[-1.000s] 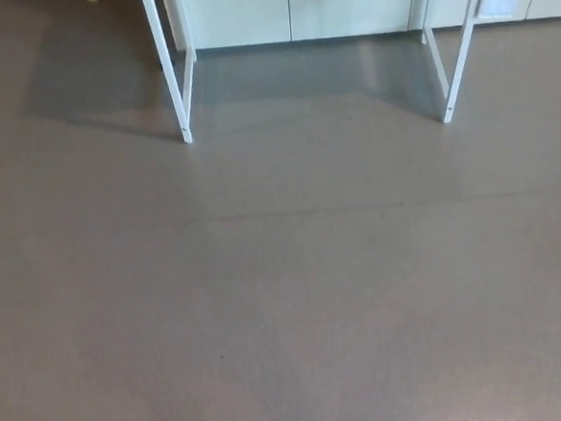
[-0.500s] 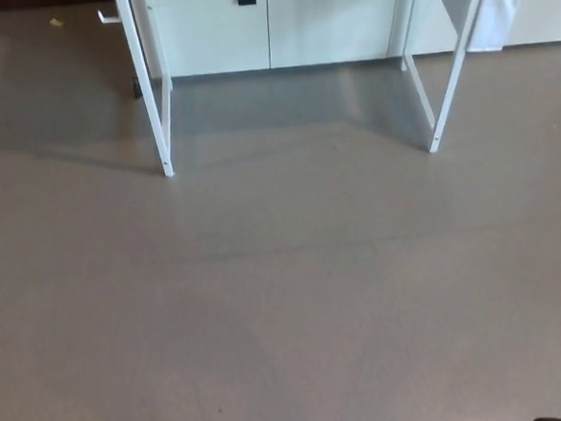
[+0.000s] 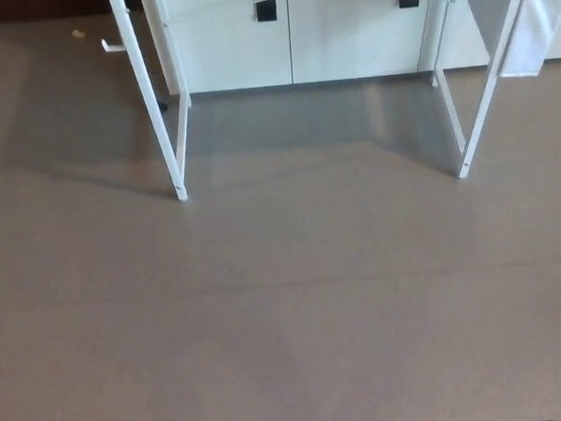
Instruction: The robot walks towards a desk on which an eraser is kept on the left hand side and a container is kept on the right hand side. The robot picks up the eraser using its left hand and places it in the container.
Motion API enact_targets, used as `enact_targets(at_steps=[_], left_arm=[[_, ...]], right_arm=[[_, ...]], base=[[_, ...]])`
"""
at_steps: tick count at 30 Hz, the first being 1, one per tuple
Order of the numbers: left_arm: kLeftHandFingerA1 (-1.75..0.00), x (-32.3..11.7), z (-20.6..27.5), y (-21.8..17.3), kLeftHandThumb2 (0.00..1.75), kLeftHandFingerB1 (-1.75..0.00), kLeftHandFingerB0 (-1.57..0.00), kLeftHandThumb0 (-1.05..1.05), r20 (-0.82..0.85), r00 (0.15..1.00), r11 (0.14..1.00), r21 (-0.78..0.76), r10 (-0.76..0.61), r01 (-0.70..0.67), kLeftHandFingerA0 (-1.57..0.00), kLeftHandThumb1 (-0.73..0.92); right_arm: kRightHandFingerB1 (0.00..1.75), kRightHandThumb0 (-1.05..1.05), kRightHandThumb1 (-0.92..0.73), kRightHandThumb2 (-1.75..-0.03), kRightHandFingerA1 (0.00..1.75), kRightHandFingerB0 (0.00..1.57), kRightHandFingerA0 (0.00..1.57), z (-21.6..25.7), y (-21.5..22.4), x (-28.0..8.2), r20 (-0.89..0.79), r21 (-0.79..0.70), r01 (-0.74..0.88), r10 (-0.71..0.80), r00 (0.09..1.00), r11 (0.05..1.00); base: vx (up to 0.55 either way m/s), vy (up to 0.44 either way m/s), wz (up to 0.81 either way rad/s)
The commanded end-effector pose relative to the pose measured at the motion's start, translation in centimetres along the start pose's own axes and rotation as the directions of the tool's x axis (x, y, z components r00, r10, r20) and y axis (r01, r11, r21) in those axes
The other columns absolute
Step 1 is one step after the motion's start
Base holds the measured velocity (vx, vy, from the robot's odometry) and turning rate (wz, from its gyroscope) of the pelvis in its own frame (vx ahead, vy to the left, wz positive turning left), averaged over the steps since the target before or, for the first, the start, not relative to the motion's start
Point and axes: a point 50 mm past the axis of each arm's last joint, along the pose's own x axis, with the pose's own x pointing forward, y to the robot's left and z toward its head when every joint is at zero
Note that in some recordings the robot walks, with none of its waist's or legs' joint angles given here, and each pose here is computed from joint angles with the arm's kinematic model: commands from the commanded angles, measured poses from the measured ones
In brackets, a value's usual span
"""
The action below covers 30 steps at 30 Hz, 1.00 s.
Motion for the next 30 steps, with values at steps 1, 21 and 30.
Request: enact_targets(at_steps=[1, 21, 30], left_arm=[[-0.36, -0.5, 0.3, 1.0, 0.55, -0.32, -0.32, -0.2, 0.051, 0.999, 0.998, 0.063, 0.019, -0.022, -0.36, 0.5], [-0.37, -0.3, 0.1, -0.1, 0.56, -0.32, -0.32, -0.18, 0.056, 0.998, 0.997, 0.076, 0.03, -0.034, -0.37, 0.52], [-0.36, -0.6, -0.1, 0.5, 0.55, -0.32, -0.32, -0.17, 0.051, 0.998, 0.992, 0.12, 0.044, -0.05, -0.36, 0.51]], right_arm=[[0.46, -0.07, -0.39, -0.51, 0.51, 0.55, 0.59, -0.4, 0.2, -0.3, -0.007, 0.005, -0.012, 0.012, 1.0, 1.0], [0.46, -0.04, -0.4, -0.51, 0.52, 0.54, 0.58, -0.9, 0.6, -0.6, -0.022, 0.028, -0.036, 0.036, 0.999, 0.999], [0.46, -0.08, -0.39, -0.51, 0.52, 0.54, 0.58, -0.5, 1.1, -0.4, -0.013, 0.021, -0.052, 0.052, 0.999, 0.998]], base=[[0.22, 0.094, -0.2], [0.25, 0.068, -0.07], [0.23, -0.114, 0.02]])
